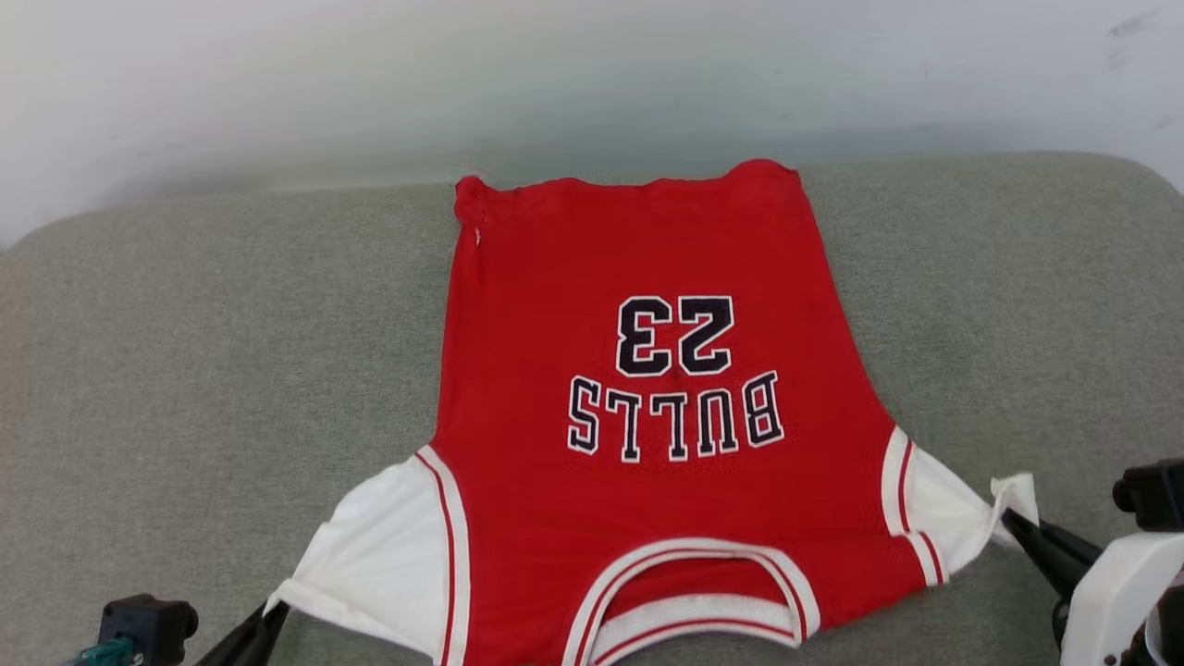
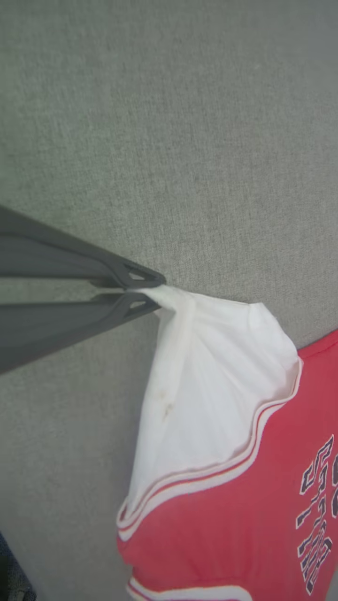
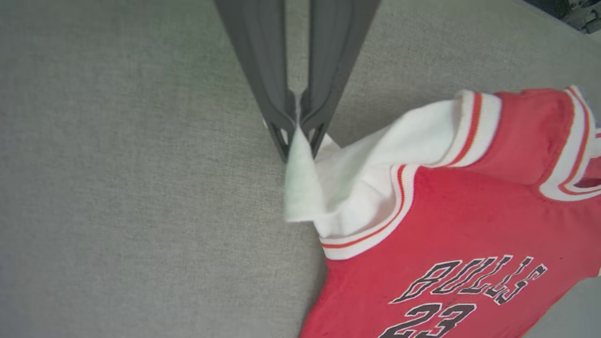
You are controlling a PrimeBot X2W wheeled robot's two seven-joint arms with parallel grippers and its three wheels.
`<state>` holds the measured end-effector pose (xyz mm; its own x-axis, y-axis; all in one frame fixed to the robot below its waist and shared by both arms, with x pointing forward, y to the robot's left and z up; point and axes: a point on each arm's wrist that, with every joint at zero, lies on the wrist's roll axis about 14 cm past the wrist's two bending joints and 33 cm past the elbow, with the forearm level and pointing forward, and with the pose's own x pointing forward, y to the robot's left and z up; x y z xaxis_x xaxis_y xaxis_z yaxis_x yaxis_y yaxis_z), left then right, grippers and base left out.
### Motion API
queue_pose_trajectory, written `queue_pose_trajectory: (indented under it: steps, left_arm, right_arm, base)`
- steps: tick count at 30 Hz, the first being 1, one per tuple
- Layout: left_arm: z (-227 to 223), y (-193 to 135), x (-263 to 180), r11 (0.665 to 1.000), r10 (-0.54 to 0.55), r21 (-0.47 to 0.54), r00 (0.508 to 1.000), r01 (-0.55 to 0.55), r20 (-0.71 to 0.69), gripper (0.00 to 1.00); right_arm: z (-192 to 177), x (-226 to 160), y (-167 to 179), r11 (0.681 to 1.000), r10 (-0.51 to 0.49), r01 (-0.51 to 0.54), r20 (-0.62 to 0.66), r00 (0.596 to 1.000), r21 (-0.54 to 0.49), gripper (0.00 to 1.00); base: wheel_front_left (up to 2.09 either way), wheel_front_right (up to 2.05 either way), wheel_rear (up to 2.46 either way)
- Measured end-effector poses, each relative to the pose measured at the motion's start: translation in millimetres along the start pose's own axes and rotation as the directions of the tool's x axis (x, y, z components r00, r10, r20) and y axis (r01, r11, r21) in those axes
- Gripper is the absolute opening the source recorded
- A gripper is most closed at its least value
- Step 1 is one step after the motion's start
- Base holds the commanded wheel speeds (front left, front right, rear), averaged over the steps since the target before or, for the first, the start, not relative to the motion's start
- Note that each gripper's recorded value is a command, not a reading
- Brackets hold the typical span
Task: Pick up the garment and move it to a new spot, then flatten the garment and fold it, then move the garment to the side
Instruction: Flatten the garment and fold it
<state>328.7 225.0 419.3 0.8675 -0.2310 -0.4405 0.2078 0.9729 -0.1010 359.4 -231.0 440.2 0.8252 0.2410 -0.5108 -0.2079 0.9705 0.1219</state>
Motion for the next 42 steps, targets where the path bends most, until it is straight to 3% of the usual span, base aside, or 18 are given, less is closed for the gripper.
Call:
queue_pose_trajectory:
  steps: [11,17,18,19,23,30,36,42]
  left_arm:
    - [-31.2,-8.3,-25.4,0.999,-0.009,-0.034,0.996,0.006,-0.087,0.00]
    - [-30.1,-16.4,-22.4,0.998,-0.038,-0.060,0.996,0.033,-0.086,0.00]
    - [-29.3,-17.7,-22.0,0.997,-0.043,-0.061,0.996,0.038,-0.084,0.00]
    - [-28.6,-19.9,-21.7,0.997,-0.052,-0.063,0.995,0.047,-0.083,0.00]
    - [-20.7,-36.6,-20.6,0.989,-0.122,-0.087,0.990,0.116,-0.065,0.00]
    - [-6.3,-51.5,-20.4,0.981,-0.185,-0.071,0.980,0.180,-0.070,0.00]
    - [5.9,-59.2,-13.4,0.973,-0.227,-0.058,0.970,0.223,-0.084,0.00]
    - [8.9,-59.5,-9.8,0.975,-0.222,-0.050,0.967,0.217,-0.126,0.00]
  right_arm:
    - [-52.2,-27.9,8.0,0.998,0.017,-0.007,-0.148,0.989,0.065,0.00]
    - [-56.9,-28.7,9.3,0.996,0.017,-0.002,-0.175,0.984,0.084,0.00]
    - [-57.1,-28.8,8.9,0.996,0.017,-0.001,-0.180,0.983,0.087,0.09]
    - [-56.1,-28.6,8.8,0.996,0.019,-0.002,-0.182,0.983,0.090,1.00]
    - [-56.2,-29.8,10.0,0.993,0.044,-0.016,-0.247,0.968,0.114,1.00]
    - [11.3,-6.5,12.5,0.992,0.093,-0.072,-0.220,0.971,0.099,1.00]
    - [61.8,45.2,28.6,0.991,0.131,-0.124,-0.276,0.952,0.042,1.00]
    - [103.2,112.6,33.2,0.994,0.100,-0.106,-0.350,0.931,0.000,1.00]
  base:
    - [0.00,0.00,0.00]
    - [0.00,0.00,0.00]
    - [0.00,0.00,0.00]
    - [0.00,0.00,0.00]
    - [0.00,0.00,0.00]
    - [0.00,0.00,0.00]
    - [0.00,0.00,0.00]
    - [0.00,0.00,0.00]
